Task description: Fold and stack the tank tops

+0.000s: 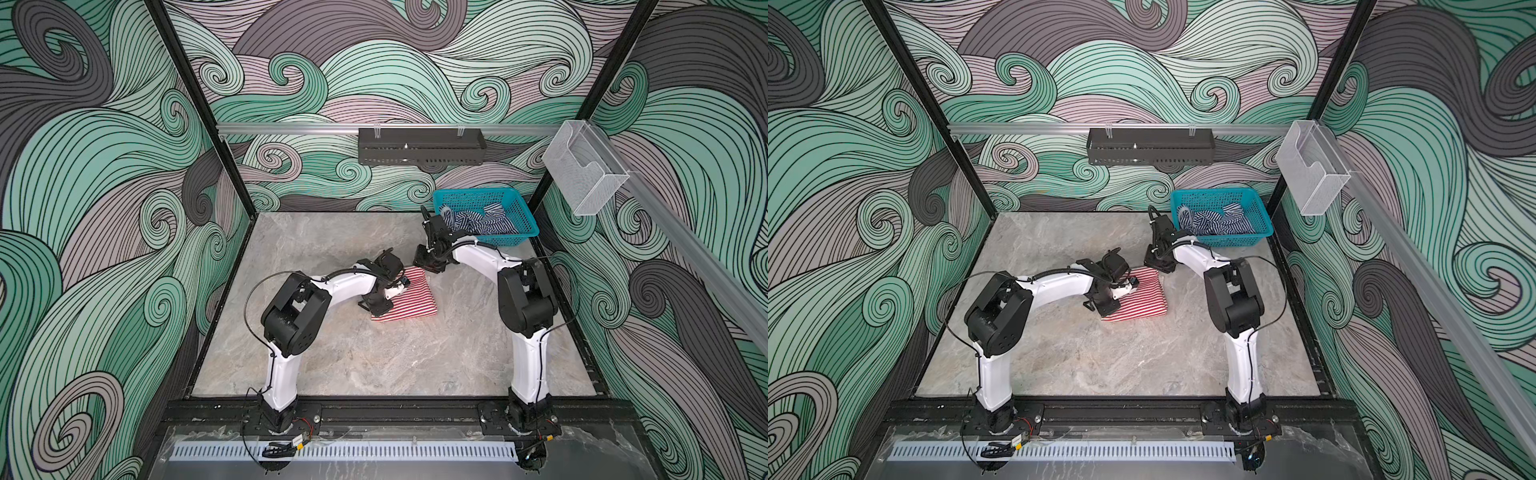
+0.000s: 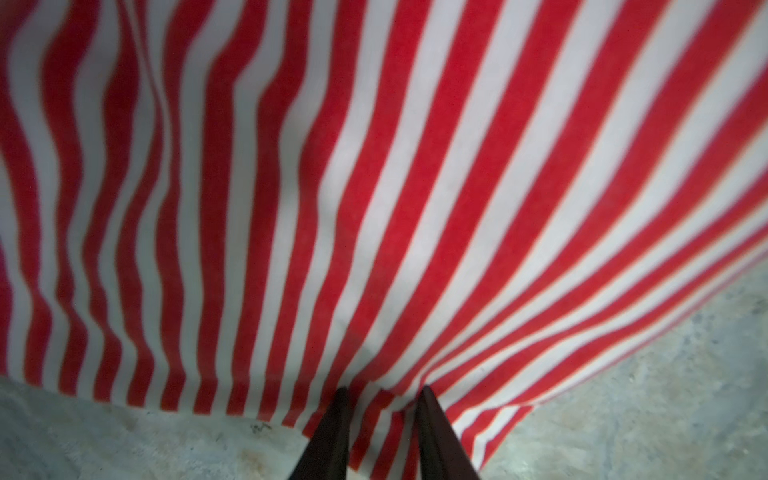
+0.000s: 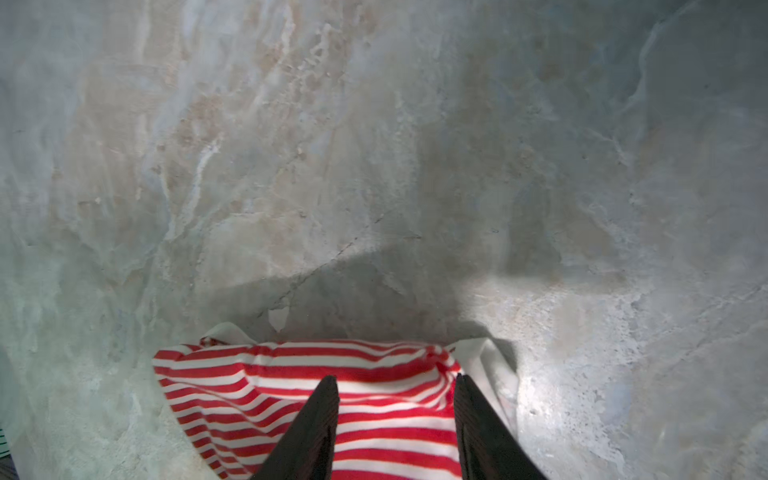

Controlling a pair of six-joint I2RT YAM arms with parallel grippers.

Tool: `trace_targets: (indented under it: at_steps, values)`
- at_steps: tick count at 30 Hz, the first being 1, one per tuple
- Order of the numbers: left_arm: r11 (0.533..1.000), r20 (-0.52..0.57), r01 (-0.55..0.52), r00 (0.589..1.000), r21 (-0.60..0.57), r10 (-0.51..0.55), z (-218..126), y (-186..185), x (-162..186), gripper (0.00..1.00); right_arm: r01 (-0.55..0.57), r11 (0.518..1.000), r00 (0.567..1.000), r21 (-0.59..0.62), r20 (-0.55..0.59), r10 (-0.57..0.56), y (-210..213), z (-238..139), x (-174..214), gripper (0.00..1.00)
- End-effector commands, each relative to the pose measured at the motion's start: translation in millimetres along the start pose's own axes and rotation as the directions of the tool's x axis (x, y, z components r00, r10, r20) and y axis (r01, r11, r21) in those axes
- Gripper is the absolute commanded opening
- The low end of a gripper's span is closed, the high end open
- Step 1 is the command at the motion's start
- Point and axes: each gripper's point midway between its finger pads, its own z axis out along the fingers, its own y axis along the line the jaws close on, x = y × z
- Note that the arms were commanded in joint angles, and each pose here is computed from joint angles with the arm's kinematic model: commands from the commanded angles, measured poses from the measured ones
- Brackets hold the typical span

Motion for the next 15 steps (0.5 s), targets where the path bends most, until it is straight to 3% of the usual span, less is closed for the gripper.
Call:
trace_targets:
  at_steps: [1, 3, 8, 9, 15]
  values:
    - [1.0, -0.025, 0.007, 1.0, -0.018, -0.007, -4.9, 4.9, 11.3, 0.29, -0.001, 1.0, 1.0, -0.02, -0.015, 0.001, 4.0, -1.1, -2.7, 0.46]
    - [1.0, -0.022, 0.008, 1.0, -0.017, -0.008, -5.7, 5.2, 9.8, 0.29, -0.002, 1.0, 1.0, -0.023, -0.021, 0.001, 3.2, 0.2, -2.6, 0.4]
    - [1.0, -0.023, 0.009, 1.0, -0.01, -0.009, -4.6, 4.3, 8.9, 0.29, -0.003, 1.0, 1.0, -0.022, -0.007, 0.003, -1.6, -6.1, -5.1, 0.03]
    - [1.0, -0.028, 0.008, 1.0, -0.009, -0.008, -3.9, 4.1, 9.6, 0.29, -0.004, 1.0, 1.0, -0.022, -0.004, 0.004, -3.0, -9.5, -5.0, 0.0]
    - [1.0, -0.043, 0.002, 0.999, -0.015, -0.003, -1.5, 4.8, 12.8, 0.29, 0.008, 0.999, 0.999, 0.052, 0.044, -0.01, -23.2, -34.6, -4.7, 0.0]
